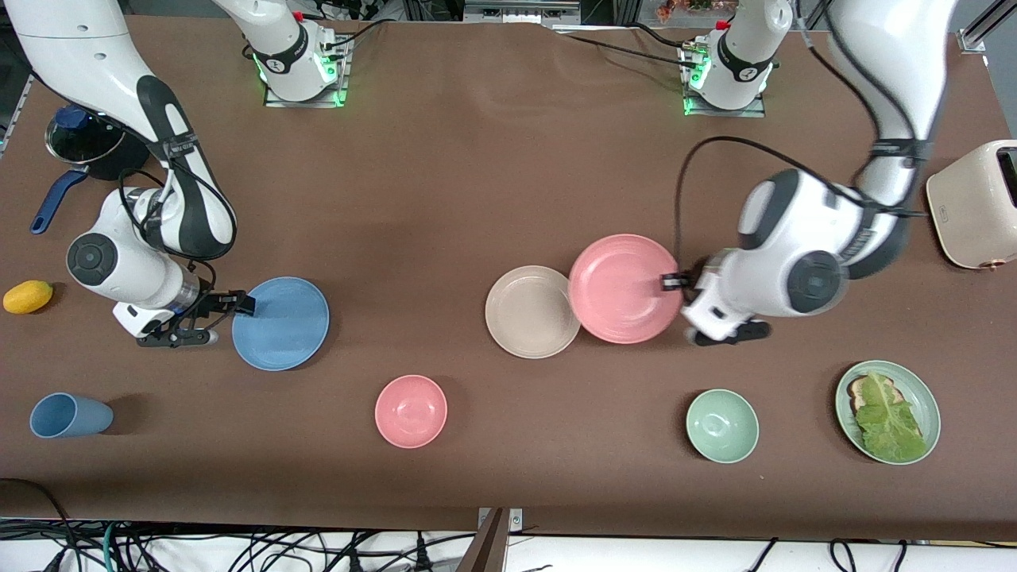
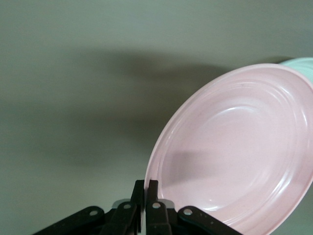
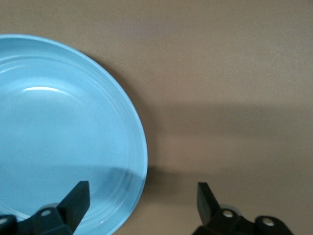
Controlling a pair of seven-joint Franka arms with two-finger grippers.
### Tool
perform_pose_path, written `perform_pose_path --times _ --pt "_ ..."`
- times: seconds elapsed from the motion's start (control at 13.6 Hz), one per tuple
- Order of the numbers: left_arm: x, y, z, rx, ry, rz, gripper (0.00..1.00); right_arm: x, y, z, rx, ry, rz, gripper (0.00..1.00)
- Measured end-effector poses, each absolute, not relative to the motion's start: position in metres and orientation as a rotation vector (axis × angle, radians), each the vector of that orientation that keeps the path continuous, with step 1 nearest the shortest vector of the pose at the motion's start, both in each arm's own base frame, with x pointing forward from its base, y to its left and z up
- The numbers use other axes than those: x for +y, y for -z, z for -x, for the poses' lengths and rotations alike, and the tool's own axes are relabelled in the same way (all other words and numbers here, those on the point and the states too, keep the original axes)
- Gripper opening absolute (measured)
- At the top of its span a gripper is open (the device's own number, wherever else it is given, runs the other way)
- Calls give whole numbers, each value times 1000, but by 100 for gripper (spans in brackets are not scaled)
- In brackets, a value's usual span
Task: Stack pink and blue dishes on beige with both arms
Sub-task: 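Grasp the pink plate rim with the left gripper and carry it onto the beige plate, then release the pink plate with the left gripper while the right gripper grasps the blue plate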
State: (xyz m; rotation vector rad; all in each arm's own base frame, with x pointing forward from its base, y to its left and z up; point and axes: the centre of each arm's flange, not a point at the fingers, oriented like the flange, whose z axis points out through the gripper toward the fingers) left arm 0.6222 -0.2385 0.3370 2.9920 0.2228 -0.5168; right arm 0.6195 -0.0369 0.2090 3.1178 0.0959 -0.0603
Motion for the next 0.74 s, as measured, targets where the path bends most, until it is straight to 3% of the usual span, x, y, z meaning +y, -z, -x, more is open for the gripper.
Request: perform_pose_path --times 0.15,0.22,0.51,0.59,0.74 --pt "-288 -315 -618 232 467 -2987 5 -38 -204 -619 95 67 -3118 94" --pt "-306 -301 -616 240 445 -2986 5 -38 -202 -618 94 70 -3118 85" --pt "-346 -248 -609 314 371 -3020 5 -38 -199 -616 94 76 -3118 74" --pt "-350 -242 -608 320 365 -3024 5 -38 -199 -616 94 77 -3118 67" --pt "-348 -243 -613 340 353 -3021 19 -38 -199 -616 94 78 -3118 48"
